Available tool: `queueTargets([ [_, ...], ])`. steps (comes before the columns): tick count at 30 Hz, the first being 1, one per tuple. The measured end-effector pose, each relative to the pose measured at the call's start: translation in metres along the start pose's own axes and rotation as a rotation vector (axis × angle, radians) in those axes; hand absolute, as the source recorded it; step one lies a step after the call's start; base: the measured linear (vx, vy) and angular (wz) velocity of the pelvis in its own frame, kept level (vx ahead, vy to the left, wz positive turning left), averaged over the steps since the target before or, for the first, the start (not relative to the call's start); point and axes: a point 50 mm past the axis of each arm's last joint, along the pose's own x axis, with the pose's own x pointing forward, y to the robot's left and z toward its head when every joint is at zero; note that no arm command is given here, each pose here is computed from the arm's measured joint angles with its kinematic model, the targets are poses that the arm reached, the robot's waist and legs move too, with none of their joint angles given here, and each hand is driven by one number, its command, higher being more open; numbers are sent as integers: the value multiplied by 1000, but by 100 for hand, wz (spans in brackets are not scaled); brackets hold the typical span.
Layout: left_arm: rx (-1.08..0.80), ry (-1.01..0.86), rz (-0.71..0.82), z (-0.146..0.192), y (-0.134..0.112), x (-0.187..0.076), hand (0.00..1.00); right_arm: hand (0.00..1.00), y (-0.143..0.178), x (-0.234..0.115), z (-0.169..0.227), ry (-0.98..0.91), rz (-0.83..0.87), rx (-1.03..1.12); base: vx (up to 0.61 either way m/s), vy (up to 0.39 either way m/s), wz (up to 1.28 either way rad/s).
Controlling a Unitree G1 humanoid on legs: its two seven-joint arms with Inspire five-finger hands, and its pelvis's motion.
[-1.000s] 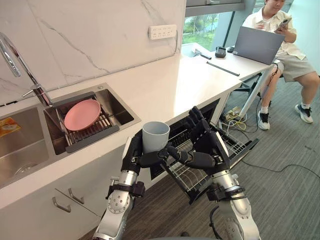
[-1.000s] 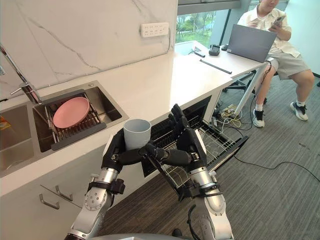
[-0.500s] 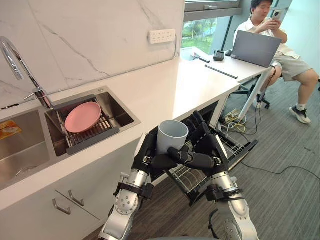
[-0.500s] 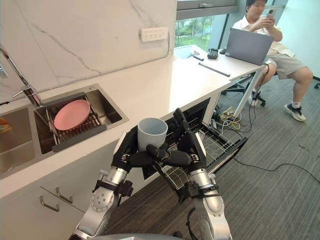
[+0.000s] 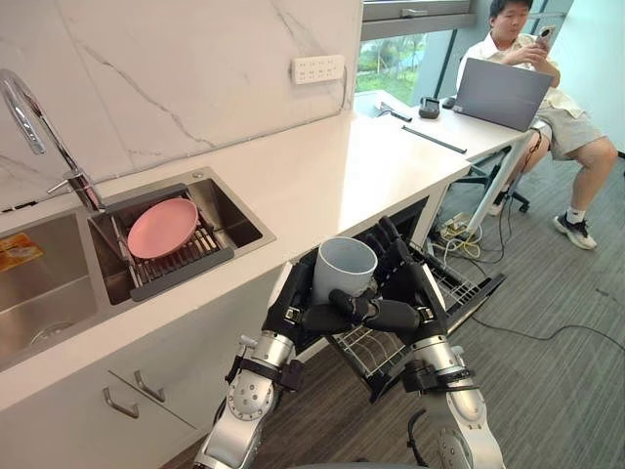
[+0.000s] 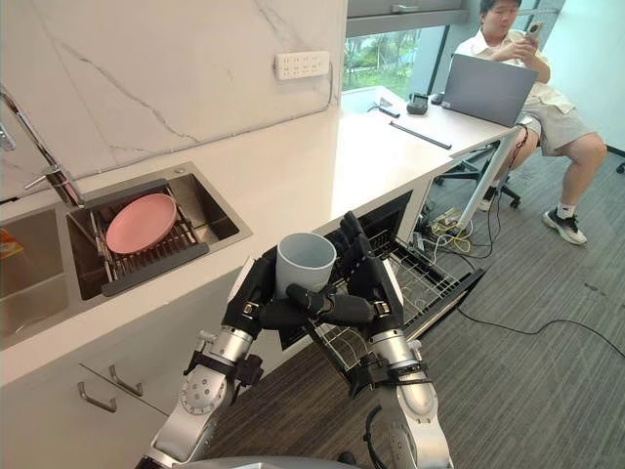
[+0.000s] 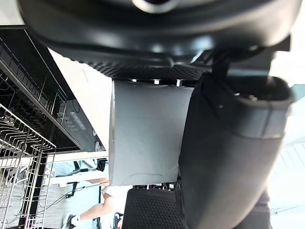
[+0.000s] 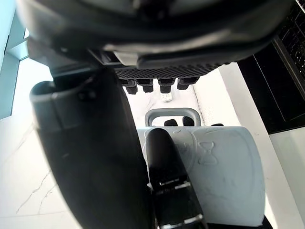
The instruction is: Walk over to the sink, pick up the cup, carry it to the dishwasher, place the cup inside the dishwasher, then close the dishwasher door
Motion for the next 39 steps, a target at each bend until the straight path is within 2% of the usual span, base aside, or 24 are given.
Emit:
queueTargets([
  [1,0,0,-1,0,0,0,0,100,0,0,0,0,0,0,0,0,0],
  [2,-1,0,-4,0,-1,0,0,0,0,0,0,0,0,1,0,0,0],
  [15,-21,3,-54,0,-14,-1,0,0,-3,2,2,-7,-7,-2,0,0,0],
  [39,-18,-15,-13,4,-11,0,0,0,-3,6,4,-23,6,-1,0,0,0],
])
